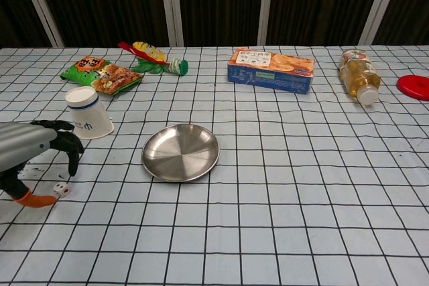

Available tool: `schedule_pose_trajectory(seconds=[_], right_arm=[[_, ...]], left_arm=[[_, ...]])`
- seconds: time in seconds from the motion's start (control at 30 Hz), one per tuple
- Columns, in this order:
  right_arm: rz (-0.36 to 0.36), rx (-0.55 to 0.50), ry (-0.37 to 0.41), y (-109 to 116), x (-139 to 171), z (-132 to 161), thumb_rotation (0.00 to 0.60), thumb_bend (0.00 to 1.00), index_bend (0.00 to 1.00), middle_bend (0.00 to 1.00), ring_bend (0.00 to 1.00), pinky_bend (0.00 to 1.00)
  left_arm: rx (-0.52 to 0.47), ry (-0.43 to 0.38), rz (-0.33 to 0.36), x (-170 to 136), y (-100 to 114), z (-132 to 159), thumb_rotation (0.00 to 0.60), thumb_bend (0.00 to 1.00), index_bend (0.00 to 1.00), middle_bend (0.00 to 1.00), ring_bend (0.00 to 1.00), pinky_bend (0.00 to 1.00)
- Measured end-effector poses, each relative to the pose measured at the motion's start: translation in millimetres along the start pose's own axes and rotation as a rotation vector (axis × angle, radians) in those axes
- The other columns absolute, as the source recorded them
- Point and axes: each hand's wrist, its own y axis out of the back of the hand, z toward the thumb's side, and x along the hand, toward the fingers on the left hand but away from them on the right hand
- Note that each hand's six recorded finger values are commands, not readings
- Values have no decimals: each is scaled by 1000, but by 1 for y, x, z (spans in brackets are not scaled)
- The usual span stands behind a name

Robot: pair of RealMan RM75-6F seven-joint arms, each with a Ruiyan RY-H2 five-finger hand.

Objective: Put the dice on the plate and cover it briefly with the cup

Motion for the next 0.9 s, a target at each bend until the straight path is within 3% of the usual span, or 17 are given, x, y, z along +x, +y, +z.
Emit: schedule_pose_trajectory(seconds=[0.9], right_arm=[[15, -6, -7, -3, 0, -2, 600, 96, 248, 188, 126, 0]], left_arm=[[8, 12, -10, 5, -9, -3, 600, 417, 510, 221, 0, 0]])
